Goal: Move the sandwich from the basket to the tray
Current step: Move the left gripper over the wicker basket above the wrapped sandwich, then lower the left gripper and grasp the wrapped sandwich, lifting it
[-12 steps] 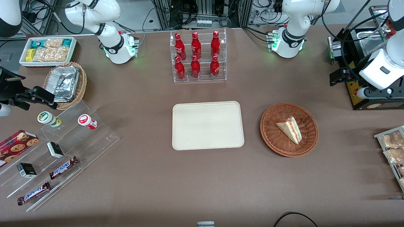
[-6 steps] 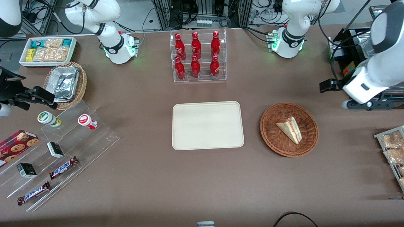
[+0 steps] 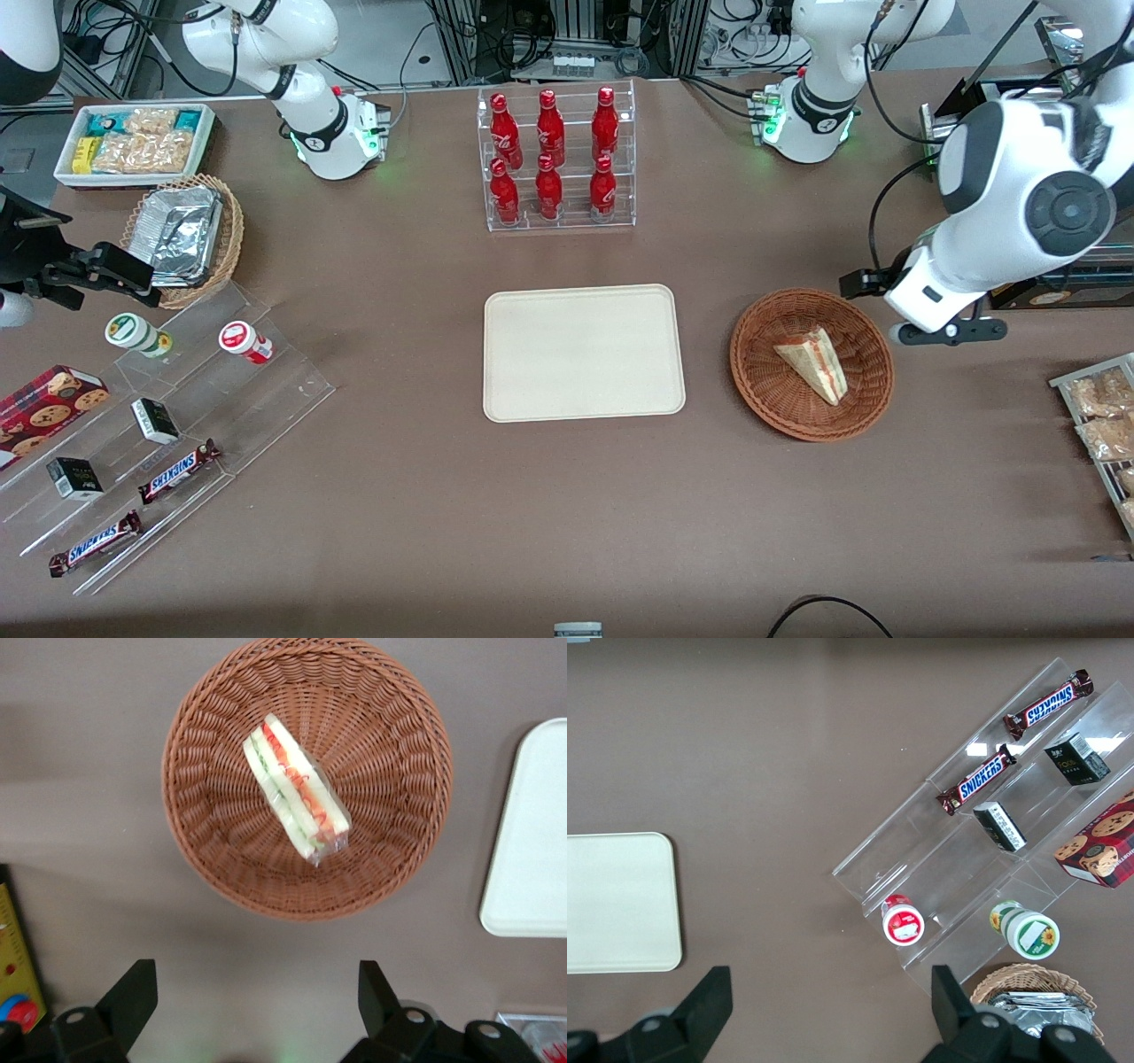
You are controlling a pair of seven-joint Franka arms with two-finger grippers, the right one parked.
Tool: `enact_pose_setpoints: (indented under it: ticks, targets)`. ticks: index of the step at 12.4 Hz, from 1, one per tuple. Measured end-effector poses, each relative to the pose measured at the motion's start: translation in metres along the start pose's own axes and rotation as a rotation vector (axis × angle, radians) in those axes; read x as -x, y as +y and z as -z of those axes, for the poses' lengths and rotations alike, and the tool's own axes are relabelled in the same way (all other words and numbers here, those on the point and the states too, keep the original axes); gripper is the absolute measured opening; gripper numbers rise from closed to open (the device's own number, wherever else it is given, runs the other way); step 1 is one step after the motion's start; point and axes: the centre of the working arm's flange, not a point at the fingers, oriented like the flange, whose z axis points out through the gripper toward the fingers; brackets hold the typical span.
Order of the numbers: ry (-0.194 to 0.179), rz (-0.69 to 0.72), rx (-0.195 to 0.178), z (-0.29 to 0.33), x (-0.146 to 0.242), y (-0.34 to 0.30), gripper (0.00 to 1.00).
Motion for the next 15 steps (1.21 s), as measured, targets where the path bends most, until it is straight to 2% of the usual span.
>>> enact_pose_setpoints:
  ticks: [3, 7, 10, 13, 15]
  targets:
    - [0.056, 0.028, 0.013, -0.042, -0.003, 0.001, 1.00]
    - [0.156, 0.238, 0.053, -0.086, -0.004, 0.011, 1.00]
    - [0.172, 0.463, 0.084, -0.104, -0.007, 0.027, 1.00]
    - [0.165, 0.660, 0.105, -0.114, -0.013, 0.032, 1.00]
    - [0.158, 0.727, 0.111, -0.122, -0.017, 0.033, 1.00]
